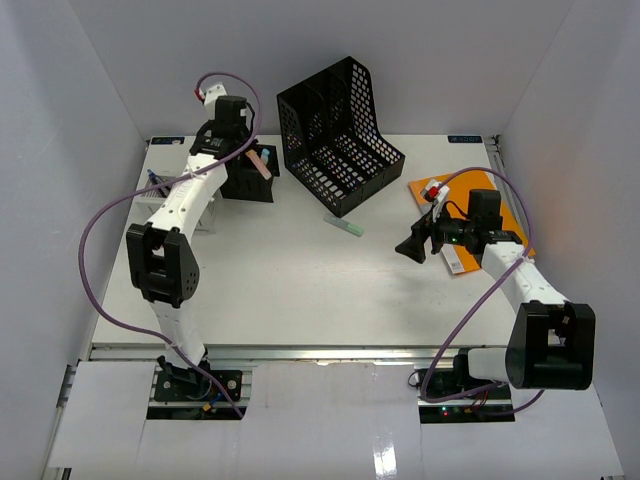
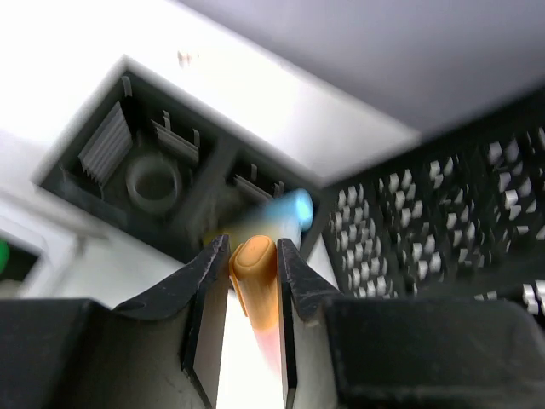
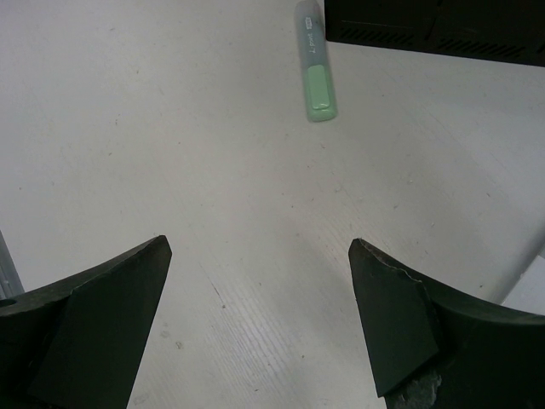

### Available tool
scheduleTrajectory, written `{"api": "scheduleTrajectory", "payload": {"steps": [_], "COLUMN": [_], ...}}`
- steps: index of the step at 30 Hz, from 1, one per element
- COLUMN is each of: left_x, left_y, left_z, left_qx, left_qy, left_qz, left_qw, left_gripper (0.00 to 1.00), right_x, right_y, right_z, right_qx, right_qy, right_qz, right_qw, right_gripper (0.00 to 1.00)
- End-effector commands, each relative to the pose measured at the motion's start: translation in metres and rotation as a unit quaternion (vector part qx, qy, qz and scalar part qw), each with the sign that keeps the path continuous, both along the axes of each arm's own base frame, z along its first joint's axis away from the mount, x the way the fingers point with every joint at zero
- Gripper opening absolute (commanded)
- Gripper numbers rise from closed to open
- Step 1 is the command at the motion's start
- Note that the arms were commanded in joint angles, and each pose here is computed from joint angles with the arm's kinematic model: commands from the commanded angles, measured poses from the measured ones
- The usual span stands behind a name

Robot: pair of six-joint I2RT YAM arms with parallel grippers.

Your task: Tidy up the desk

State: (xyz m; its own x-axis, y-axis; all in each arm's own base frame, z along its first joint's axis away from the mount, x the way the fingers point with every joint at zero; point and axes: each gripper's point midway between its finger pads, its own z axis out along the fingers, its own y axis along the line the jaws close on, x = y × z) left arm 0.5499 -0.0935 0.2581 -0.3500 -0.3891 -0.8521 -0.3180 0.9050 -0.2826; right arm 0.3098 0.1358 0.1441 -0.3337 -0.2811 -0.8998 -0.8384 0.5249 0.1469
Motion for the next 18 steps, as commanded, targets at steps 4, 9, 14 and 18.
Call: {"api": "scheduleTrajectory", "payload": {"steps": [4, 9, 14, 18], "left_x": [0.043, 0.055, 0.059, 0.056], "left_y": [0.029, 0.035, 0.034, 0.034], "left_z": [0.054, 0.032, 0.012, 0.003], "left_qx": [0.084, 0.103, 0.113, 0.126], "left_qy": [-0.088, -0.087, -0.081, -0.081], "left_qz": [0.053, 0.069, 0.061, 0.053], "left_qw": [0.991, 0.988, 0.988, 0.987], "left_gripper": [0.0, 0.0, 0.0, 0.0], "right_x": [0.003, 0.004, 0.005, 0.005], "right_y": [-0.002, -0.004, -0.004, -0.005], "right_z": [-0.008, -0.012, -0.015, -0.016], "right_qx": [-0.007, -0.01, -0.011, -0.012], "right_qy": [-0.001, 0.004, 0.006, 0.007], "right_qz": [0.0, -0.002, -0.002, -0.003], "right_qw": [1.0, 1.0, 1.0, 1.0], "right_gripper": [0.92, 0.92, 0.92, 0.92]}}
